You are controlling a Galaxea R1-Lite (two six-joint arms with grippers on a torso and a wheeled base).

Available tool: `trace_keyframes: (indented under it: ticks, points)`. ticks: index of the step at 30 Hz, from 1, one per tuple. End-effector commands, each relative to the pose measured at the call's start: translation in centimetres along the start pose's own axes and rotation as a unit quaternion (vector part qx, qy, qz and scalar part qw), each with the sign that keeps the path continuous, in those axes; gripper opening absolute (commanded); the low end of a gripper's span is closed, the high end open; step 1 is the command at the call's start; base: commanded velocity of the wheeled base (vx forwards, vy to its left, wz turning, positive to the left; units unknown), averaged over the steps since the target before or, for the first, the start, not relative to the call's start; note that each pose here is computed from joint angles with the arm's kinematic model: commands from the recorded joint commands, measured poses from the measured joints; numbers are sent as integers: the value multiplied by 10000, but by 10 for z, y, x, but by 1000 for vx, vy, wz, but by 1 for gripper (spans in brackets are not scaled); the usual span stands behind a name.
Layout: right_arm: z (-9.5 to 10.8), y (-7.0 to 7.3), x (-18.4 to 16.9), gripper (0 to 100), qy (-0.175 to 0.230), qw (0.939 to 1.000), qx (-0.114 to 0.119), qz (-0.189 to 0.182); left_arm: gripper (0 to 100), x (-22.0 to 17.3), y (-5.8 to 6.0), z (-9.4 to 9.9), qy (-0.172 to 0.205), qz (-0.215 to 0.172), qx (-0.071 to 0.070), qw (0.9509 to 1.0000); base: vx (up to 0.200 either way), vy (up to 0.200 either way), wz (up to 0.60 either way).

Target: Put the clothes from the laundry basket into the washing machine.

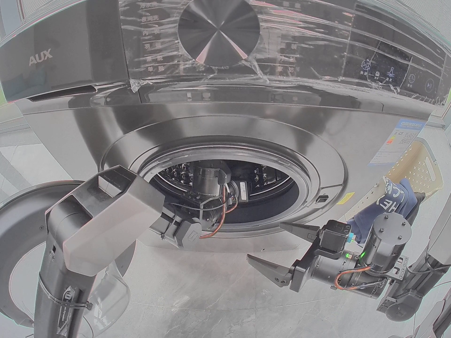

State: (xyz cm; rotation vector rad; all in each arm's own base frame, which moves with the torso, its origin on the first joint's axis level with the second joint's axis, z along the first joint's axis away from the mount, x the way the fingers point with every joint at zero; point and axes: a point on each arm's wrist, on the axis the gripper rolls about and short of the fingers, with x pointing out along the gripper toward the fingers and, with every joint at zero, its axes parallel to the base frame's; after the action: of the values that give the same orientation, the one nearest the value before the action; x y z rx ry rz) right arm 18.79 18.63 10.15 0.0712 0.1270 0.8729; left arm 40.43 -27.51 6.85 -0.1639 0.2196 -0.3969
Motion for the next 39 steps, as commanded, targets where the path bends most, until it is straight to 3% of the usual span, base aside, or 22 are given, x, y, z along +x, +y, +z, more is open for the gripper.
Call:
trace_keyframes:
  ticks: [1,5,10,14,18,19,24,26,28,30,34,35,36,39]
  points:
    - [1,3,0,100,-32,10000,-9,43,0,30,22,11,-624,333,-245,9972,0,0,0]
    - [0,2,1,100,-14,10000,-6,-5,0,44,33,28,-1243,371,-381,9908,0,0,0]
    - [0,2,1,100,-6,10000,2,2,0,53,38,42,-1698,342,-451,9838,0,0,0]
    - [0,2,1,100,2,10000,3,1,0,57,38,45,-1851,341,-479,9810,0,0,0]
    - [-1,2,1,100,2,10000,3,1,0,57,35,41,-1814,322,-459,9818,0,0,0]
    - [0,2,1,100,-6,10000,2,2,100,57,34,40,-1789,315,-440,9824,0,0,0]
    - [0,2,1,100,-6,10000,2,2,100,52,26,37,-1638,370,-420,9849,0,0,0]
    - [0,2,1,100,-6,10000,2,2,100,47,19,31,-1530,347,-258,9873,0,0,0]
    - [-1,2,0,100,10,10000,4,0,100,37,11,23,-1310,324,60,9908,0,0,0]
    - [-1,2,0,100,17,10000,4,-1,100,25,1,22,-1255,231,234,9916,0,0,0]
    - [-2,3,-2,100,47,10000,7,-12,100,-17,-24,15,-876,-181,661,9938,0,0,0]
    - [-2,2,-2,100,46,10000,8,-19,100,-18,-25,15,-873,-203,671,9937,0,0,0]
    - [-3,2,-3,100,76,10000,11,-23,100,-45,-38,15,-740,-565,755,9928,0,0,0]
    - [-3,-1,-7,100,84,9999,18,-85,100,-78,-48,15,-500,-835,839,9917,0,0,0]
